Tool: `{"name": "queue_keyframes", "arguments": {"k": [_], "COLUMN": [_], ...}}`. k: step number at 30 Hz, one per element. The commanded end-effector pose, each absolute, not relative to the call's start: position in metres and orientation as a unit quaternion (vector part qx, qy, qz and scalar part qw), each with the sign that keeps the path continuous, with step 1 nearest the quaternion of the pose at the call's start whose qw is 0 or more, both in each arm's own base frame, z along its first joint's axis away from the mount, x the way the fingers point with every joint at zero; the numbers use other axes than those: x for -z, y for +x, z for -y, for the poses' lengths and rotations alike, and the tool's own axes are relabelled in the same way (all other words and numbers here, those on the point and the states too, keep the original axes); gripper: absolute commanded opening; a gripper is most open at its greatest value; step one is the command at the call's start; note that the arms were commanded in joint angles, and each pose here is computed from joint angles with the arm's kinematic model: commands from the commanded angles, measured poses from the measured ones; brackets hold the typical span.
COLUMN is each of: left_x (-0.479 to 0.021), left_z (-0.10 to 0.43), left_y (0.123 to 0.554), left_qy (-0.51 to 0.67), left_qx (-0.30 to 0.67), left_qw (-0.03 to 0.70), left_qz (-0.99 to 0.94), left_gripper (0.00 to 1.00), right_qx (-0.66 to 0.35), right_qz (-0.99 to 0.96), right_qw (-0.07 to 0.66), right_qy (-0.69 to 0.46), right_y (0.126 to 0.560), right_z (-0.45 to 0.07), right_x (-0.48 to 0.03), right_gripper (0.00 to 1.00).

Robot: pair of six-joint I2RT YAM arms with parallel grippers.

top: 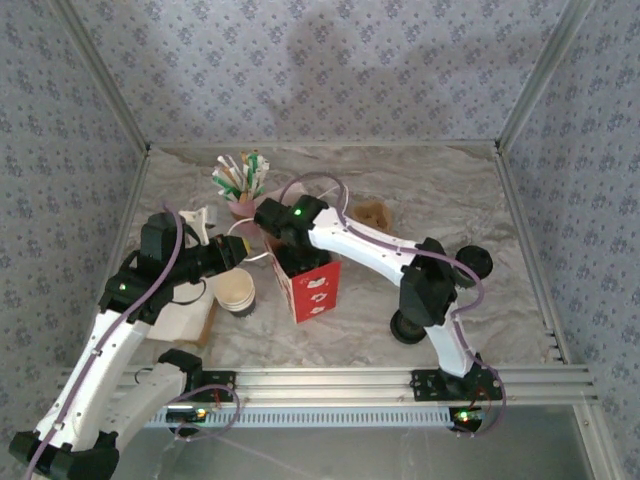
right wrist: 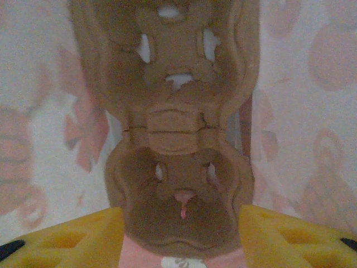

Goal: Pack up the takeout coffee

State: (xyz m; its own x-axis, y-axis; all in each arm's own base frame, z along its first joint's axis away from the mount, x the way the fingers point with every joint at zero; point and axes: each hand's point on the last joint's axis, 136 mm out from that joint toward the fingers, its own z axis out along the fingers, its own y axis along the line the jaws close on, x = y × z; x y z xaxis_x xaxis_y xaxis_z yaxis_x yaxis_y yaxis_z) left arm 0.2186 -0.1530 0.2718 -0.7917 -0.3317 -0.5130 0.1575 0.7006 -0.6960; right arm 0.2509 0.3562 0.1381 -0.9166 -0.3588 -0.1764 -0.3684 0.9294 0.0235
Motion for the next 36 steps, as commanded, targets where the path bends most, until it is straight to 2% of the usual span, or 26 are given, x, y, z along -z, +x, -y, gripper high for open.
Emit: {"name": "queue_keyframes", "arguments": {"k": [1, 11, 17, 25, 30, 32, 36], "left_x": [-0.291, -0.29, -0.295, -0.31, -0.321, -0.326, -0.333], "left_z": [0.152, 0.147, 0.142, 0.138, 0.134, 0.13, 0.11], "left_y": [0.22, 0.223, 0.221, 0.215, 0.207, 0.202, 0.189], "left_qy": [-0.037, -0.044, -0.049, -0.048, -0.046, -0.047, -0.06], "left_qx": [0.378, 0.359, 0.349, 0.347, 0.35, 0.346, 0.313], "left_qw": [0.342, 0.339, 0.344, 0.353, 0.364, 0.371, 0.394], "left_qz": [-0.859, -0.868, -0.871, -0.868, -0.862, -0.86, -0.862], "left_gripper": [0.15, 0.19, 0.28, 0.72, 0.93, 0.99, 1.0], "right_qx": [-0.053, -0.142, -0.222, -0.305, -0.323, -0.328, -0.333], "right_qz": [-0.973, -0.955, -0.929, -0.891, -0.877, -0.873, -0.869], "right_qw": [0.121, 0.168, 0.2, 0.238, 0.261, 0.269, 0.282], "right_qy": [-0.187, -0.2, -0.218, -0.237, -0.24, -0.24, -0.233], "right_y": [0.251, 0.245, 0.233, 0.218, 0.211, 0.209, 0.209], "right_z": [-0.349, -0.356, -0.362, -0.359, -0.345, -0.338, -0.326], "right_x": [-0.191, -0.265, -0.316, -0.371, -0.392, -0.399, -0.405], "right_gripper": [0.62, 0.81, 0.87, 0.89, 0.88, 0.88, 0.88]}}
